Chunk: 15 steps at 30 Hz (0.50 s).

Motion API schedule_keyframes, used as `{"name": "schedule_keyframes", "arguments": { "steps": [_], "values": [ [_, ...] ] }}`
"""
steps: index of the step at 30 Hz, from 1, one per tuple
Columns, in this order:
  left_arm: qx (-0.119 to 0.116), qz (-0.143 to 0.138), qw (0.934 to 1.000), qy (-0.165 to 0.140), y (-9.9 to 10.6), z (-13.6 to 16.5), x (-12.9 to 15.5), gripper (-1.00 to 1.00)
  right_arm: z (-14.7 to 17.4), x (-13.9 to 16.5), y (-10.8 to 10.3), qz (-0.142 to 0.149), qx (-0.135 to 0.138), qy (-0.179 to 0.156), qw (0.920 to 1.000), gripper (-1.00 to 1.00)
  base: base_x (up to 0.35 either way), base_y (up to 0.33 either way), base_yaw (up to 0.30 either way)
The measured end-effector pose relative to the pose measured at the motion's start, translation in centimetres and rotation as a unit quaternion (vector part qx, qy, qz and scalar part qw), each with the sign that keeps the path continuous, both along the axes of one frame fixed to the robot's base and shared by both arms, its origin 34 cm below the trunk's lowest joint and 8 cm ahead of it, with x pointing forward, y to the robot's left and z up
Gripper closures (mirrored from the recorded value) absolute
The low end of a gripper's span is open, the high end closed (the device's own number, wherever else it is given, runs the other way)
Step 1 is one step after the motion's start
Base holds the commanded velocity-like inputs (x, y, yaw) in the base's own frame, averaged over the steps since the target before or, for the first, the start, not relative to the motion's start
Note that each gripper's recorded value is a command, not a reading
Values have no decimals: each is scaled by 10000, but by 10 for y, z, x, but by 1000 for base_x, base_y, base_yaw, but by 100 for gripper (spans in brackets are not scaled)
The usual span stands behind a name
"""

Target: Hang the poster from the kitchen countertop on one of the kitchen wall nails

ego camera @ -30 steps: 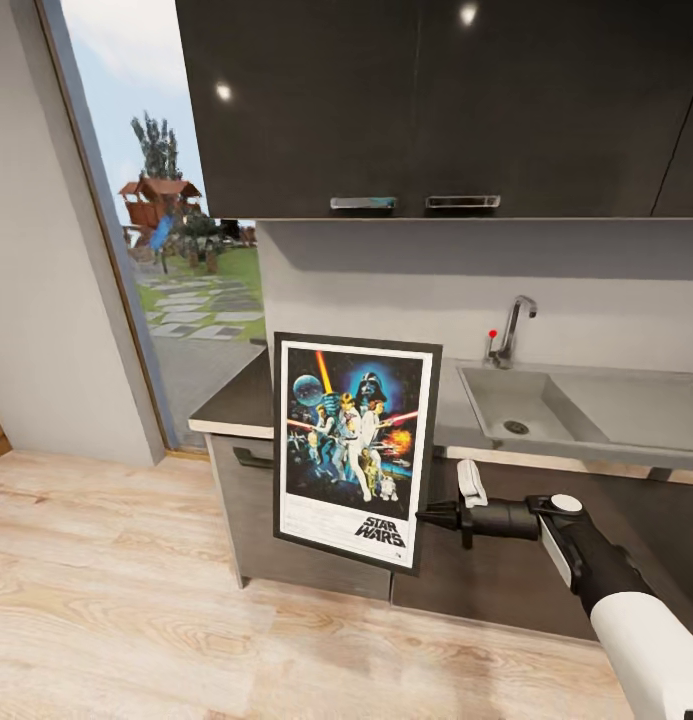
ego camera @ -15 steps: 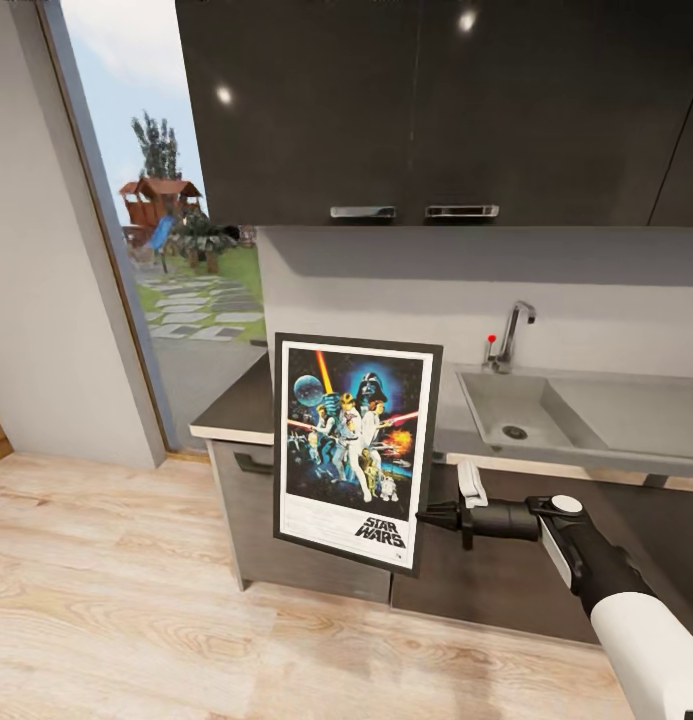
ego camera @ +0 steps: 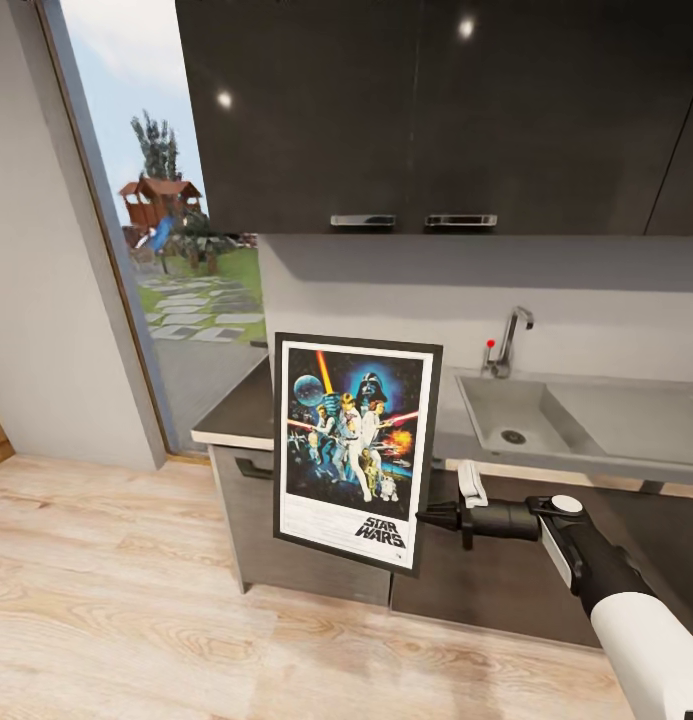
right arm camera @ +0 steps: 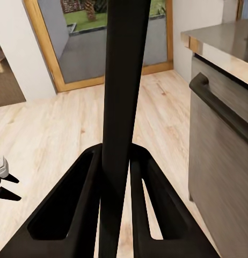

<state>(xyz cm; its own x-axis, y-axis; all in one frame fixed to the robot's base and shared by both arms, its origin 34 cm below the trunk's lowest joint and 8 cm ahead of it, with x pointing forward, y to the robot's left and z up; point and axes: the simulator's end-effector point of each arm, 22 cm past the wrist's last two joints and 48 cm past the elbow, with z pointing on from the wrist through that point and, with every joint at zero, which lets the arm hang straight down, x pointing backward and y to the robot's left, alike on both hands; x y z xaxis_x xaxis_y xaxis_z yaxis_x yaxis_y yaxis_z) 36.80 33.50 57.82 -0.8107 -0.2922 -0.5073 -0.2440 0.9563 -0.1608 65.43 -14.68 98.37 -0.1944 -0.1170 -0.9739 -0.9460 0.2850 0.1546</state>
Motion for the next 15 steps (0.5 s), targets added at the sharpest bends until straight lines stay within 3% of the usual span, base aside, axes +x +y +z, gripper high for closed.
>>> {"name": "schedule_keyframes", "arguments": {
  "steps": [15],
  "values": [
    [5,-2,10000,-2,0,20,-2,-100,20,-2,0,-1,3,3,10000,100,0,0,0]
  ]
}}
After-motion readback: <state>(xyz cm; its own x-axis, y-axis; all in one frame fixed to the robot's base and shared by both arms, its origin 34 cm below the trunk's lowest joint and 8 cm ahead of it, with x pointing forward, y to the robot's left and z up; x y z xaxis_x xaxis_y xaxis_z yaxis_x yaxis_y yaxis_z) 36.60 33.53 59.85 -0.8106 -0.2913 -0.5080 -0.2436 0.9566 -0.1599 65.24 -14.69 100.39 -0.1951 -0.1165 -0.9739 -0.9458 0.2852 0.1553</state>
